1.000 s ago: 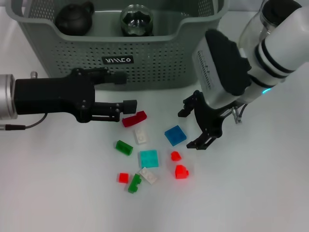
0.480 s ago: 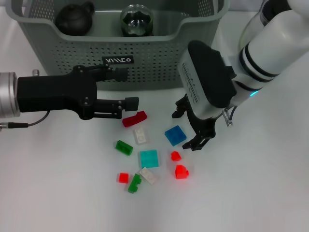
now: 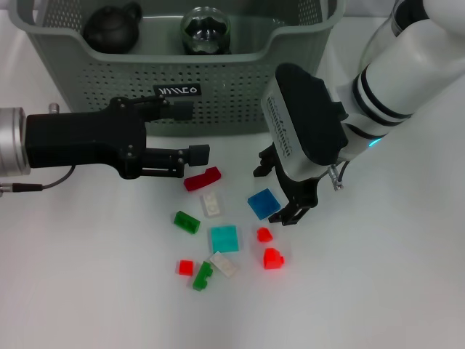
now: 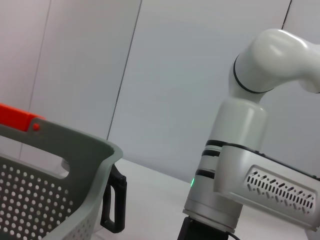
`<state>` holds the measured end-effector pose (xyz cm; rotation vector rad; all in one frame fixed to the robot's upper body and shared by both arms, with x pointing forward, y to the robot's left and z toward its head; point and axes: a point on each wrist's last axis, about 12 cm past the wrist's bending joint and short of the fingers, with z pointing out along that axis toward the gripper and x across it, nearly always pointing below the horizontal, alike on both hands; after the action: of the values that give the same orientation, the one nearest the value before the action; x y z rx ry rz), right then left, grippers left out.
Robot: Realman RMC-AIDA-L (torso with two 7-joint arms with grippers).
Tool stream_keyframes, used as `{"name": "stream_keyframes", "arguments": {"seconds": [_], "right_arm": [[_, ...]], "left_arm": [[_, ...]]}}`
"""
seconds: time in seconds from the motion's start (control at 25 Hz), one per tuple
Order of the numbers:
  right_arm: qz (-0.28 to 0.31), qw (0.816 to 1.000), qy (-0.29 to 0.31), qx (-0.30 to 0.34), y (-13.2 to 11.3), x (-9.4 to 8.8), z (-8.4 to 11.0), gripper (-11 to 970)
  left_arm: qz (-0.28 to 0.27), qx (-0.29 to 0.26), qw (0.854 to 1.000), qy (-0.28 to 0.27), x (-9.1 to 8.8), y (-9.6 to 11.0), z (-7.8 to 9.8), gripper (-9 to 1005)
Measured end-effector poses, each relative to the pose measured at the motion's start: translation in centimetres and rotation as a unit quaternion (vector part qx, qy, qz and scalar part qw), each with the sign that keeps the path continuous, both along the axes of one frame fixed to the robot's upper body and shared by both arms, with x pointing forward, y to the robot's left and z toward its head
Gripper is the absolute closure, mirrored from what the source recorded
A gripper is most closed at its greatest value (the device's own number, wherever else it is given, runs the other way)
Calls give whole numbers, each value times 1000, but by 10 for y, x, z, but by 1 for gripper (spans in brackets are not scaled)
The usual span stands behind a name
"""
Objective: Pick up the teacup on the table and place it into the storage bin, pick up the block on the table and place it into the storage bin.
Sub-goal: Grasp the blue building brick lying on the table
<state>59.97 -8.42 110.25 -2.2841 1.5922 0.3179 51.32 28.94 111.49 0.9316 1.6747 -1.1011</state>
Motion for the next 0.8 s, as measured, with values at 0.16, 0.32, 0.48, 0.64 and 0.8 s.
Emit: {"name": "stream_keyframes", "arguments": {"seconds": [0.16, 0.32, 0.48, 0.64, 0.8], "right_arm": [[-6, 1000, -1, -4, 1, 1, -3, 171], [-6, 1000, 1, -2, 3, 1, -3, 190], [-1, 1000, 7, 3, 5, -2, -4, 283], [3, 1000, 8, 0, 6, -4, -5, 311], [3, 1000, 9, 1, 7, -4, -6, 317]], "left_arm": [[1, 0, 1000, 0, 0, 0, 0, 122], [2, 0, 1000, 0, 1, -1, 0, 122], [2, 0, 1000, -1, 1, -1, 0, 122], [3, 0, 1000, -1, 1, -1, 0, 122], [6, -3, 1000, -2, 1, 0, 1, 122]]}}
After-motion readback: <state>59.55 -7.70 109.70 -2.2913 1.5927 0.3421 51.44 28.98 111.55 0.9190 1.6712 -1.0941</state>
